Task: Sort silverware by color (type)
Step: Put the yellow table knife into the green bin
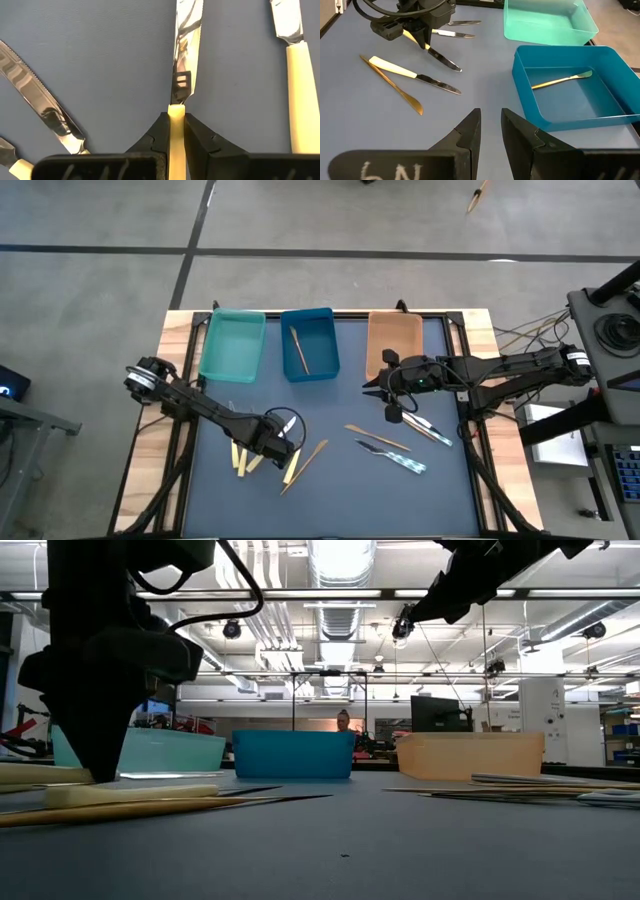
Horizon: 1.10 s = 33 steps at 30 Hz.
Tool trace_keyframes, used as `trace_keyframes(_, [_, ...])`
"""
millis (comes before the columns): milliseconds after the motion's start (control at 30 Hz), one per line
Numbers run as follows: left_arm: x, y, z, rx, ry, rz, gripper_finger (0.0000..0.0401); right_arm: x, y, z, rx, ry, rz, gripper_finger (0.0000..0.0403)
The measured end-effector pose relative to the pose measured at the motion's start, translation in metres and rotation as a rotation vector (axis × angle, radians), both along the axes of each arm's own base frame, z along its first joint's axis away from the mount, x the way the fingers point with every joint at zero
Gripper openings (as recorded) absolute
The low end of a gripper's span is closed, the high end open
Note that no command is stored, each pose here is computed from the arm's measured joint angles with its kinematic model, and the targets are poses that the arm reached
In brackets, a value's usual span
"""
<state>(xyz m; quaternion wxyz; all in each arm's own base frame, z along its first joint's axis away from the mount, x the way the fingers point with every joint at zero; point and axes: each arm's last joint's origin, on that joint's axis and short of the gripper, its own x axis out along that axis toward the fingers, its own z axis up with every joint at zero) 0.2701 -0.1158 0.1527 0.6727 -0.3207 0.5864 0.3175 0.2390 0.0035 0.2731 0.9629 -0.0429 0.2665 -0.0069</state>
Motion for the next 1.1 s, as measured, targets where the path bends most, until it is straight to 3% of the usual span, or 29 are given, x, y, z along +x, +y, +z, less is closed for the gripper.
trace_keyframes(267, [-0.002,0.001,0.01,-0.01,-0.022,0.0,0.0014,0.0,0.0,0.0,0.002,0.0,-0.001,0.0068])
trace_keyframes(500, [-0.014,0.012,0.04,0.009,-0.087,0.026,0.0014,0.0,0.0,0.0,0.004,0.0,-0.002,0.0068])
trace_keyframes(800, [-0.035,0.055,0.088,0.099,-0.207,0.108,0.0014,0.0,0.0,0.0,0.005,0.002,-0.003,0.0068])
trace_keyframes(1100, [-0.049,0.095,0.111,0.161,-0.249,0.106,0.0014,0.0,0.0,0.0,0.005,0.002,-0.003,0.0068])
